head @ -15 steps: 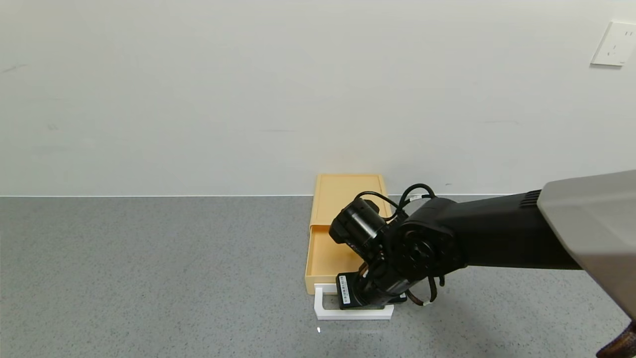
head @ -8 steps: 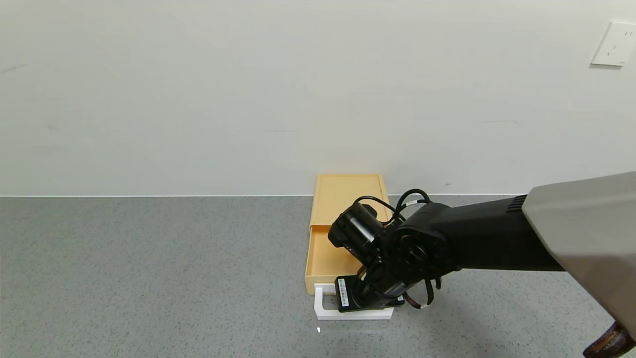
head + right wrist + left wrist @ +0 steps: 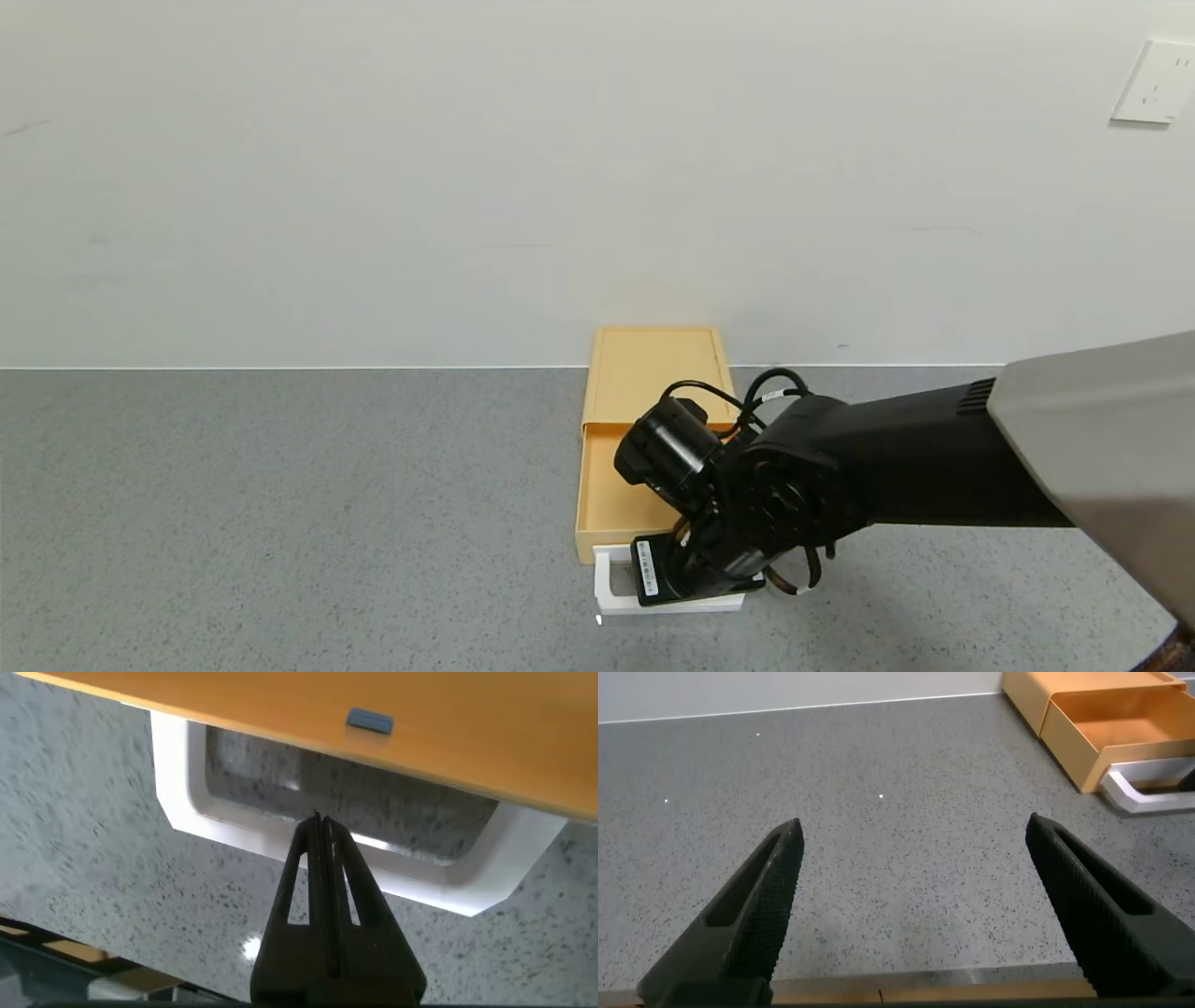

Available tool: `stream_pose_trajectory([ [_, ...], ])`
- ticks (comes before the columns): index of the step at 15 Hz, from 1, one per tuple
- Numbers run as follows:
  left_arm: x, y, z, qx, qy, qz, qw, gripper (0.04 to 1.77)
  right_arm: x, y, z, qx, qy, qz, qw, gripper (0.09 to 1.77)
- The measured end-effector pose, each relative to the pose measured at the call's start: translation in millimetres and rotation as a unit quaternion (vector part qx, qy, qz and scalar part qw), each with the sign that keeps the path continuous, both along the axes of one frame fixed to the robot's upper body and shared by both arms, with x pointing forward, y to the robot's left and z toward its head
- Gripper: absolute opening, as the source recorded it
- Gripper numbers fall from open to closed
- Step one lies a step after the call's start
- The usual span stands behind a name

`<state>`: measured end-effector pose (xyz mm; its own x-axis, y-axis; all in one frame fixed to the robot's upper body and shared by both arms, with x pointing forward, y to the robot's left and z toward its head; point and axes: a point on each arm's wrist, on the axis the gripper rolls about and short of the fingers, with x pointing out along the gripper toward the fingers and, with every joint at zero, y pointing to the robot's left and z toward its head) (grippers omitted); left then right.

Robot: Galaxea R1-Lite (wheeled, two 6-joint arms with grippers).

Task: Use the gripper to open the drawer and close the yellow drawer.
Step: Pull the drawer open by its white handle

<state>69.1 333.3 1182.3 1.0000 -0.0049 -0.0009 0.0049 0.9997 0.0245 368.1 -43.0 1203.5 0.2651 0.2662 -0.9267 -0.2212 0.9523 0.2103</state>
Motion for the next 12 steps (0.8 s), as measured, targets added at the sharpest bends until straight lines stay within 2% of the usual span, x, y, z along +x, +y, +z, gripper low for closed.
stream_pose_trajectory([
  [7, 0.0, 0.0, 0.0, 0.000, 0.000, 0.000, 1.0000, 1.72, -6.3, -2.3, 9.5, 0.009, 0.000, 0.000, 1.000, 0.12],
  [12, 0.0, 0.0, 0.0, 0.000, 0.000, 0.000, 1.0000, 1.72, -9.9, -10.2, 36.9, 0.033, -0.025, 0.001, 0.999, 0.12],
])
